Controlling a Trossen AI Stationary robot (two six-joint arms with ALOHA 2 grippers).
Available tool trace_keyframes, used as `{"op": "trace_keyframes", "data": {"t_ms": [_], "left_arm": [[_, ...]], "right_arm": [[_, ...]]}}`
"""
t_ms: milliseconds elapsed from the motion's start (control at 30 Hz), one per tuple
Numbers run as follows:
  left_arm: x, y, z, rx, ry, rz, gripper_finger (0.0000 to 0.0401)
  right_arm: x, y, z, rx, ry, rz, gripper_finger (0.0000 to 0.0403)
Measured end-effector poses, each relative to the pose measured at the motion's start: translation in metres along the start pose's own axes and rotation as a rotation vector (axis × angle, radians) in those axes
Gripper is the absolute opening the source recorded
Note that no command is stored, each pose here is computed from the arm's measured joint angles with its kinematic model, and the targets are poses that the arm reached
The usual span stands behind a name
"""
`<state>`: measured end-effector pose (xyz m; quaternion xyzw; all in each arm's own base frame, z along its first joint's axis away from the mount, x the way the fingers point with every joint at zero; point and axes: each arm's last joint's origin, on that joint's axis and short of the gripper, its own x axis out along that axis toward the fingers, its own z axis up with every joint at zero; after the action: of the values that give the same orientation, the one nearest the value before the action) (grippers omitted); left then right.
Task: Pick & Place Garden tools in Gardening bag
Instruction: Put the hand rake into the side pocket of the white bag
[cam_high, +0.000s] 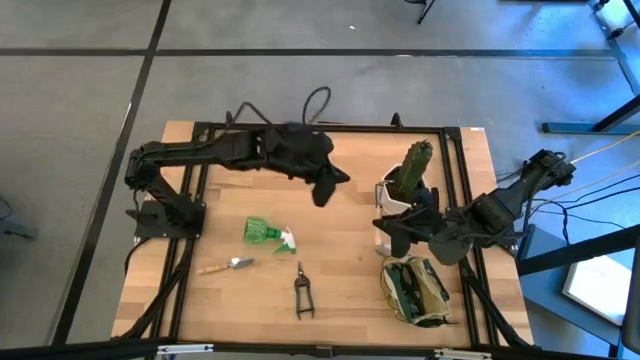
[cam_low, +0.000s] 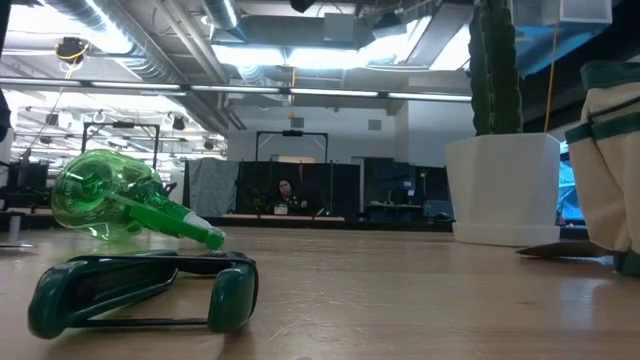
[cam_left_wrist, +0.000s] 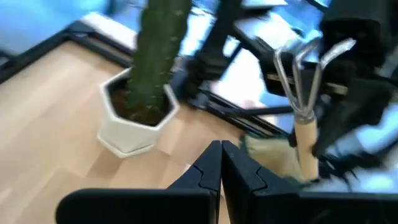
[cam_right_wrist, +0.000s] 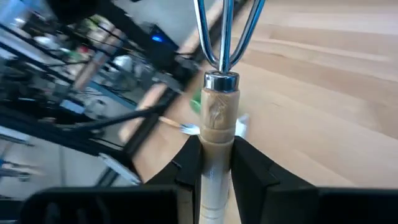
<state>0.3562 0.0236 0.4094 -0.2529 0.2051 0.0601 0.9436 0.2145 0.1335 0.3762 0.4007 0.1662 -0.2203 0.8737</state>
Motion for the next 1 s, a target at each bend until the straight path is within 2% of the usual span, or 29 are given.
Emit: {"op": "trace_keyframes", "data": {"t_ms": [100, 233, 333, 467, 533, 733, 867, 1000], "left_arm": [[0.013, -0.007, -0.008, -0.029, -0.036, 0.090, 0.0003], [0.036, -0.011, -0.016, -0.089, -0.074, 0.104, 0.0003], [0.061, -0.015, -0.020, -0.159, -0.123, 0.057, 0.0004], [0.090, -0.020, -0.026, -0.238, -0.178, -0.045, 0.0004], [0.100, -0.019, -0.031, -0.282, -0.160, -0.055, 0.0004], [0.103, -0.029, -0.037, -0.254, -0.244, 0.015, 0.0004], [0.100, -0.038, -0.035, -0.243, -0.331, 0.018, 0.0006], [0.100, -0.037, -0.034, -0.255, -0.358, 0.038, 0.0035]], "right_arm": [[0.000, -0.010, -0.002, -0.017, 0.019, -0.083, 0.0059], [-0.002, -0.026, -0.003, -0.055, 0.051, -0.213, 0.0059], [-0.004, -0.036, -0.003, -0.077, 0.077, -0.293, 0.0059], [-0.006, -0.042, -0.002, -0.120, 0.089, -0.343, 0.0059], [-0.006, -0.044, -0.002, -0.120, 0.096, -0.363, 0.0059], [-0.008, -0.048, -0.002, -0.131, 0.109, -0.397, 0.0059], [-0.007, -0.050, 0.001, -0.143, 0.090, -0.419, 0.0059], [-0.005, -0.051, 0.004, -0.172, 0.087, -0.432, 0.0059]]}}
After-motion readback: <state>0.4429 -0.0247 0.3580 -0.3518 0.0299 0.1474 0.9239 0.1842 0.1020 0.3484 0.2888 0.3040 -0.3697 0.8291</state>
